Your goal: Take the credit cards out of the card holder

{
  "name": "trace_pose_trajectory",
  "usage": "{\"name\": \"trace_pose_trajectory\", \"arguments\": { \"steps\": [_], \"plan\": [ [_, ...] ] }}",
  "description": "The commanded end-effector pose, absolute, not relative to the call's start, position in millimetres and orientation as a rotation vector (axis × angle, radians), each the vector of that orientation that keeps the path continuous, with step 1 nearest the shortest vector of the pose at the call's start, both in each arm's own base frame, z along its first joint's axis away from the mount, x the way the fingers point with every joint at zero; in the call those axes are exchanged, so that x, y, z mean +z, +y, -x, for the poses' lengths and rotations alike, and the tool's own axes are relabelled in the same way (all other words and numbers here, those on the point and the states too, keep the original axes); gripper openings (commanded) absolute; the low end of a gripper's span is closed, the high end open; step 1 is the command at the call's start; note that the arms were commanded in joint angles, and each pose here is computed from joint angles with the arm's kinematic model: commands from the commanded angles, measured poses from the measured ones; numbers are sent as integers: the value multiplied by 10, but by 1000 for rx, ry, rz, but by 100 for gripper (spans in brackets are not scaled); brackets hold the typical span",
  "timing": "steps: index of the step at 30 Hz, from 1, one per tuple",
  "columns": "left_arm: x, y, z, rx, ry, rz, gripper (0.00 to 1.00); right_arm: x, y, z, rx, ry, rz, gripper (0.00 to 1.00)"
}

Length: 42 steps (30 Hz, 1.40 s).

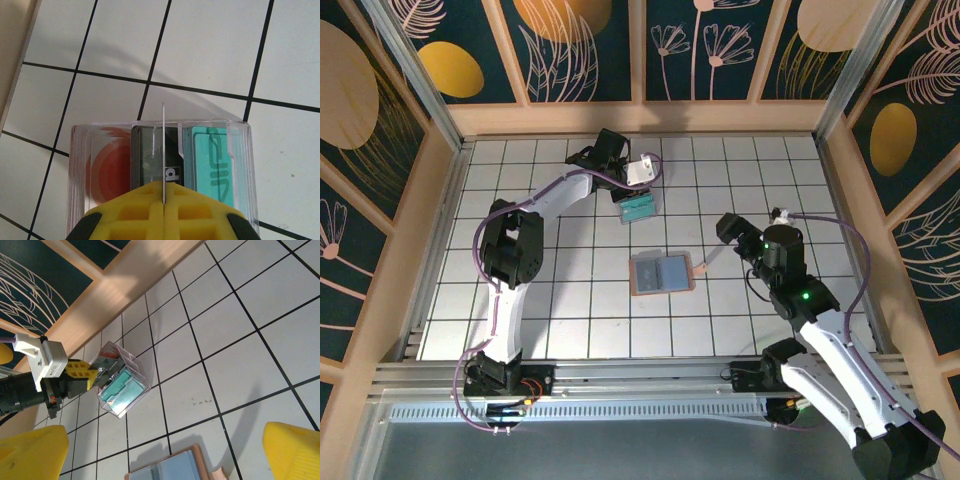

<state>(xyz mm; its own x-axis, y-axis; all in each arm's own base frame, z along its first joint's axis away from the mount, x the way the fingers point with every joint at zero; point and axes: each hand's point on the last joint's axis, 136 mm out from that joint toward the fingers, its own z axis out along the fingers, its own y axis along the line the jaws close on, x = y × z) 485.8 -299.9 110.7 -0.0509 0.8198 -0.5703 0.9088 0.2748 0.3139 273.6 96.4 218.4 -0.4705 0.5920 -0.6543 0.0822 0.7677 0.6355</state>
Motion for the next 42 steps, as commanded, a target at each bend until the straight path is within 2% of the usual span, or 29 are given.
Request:
{"name": "trace_pose_trajectory", "arguments": {
  "steps": [1,13,29,42],
  "plan": [
    [1015,-2947,-4923,-160,1890,-1580,0,2332,891,-2747,650,1955,-548,99],
    [856,-2830,-4978,-147,1934,-1580,0,2352,889,-2761,647,1954,-556,99],
    [569,-2882,-4812,-274,1999,-1621,0,2330,917,-2774,653,1966,-545,99],
    [632,-2884,-4603,-370,2042,-1602,0,2248,973,-2778,678,1986,-534,99]
  ]
}}
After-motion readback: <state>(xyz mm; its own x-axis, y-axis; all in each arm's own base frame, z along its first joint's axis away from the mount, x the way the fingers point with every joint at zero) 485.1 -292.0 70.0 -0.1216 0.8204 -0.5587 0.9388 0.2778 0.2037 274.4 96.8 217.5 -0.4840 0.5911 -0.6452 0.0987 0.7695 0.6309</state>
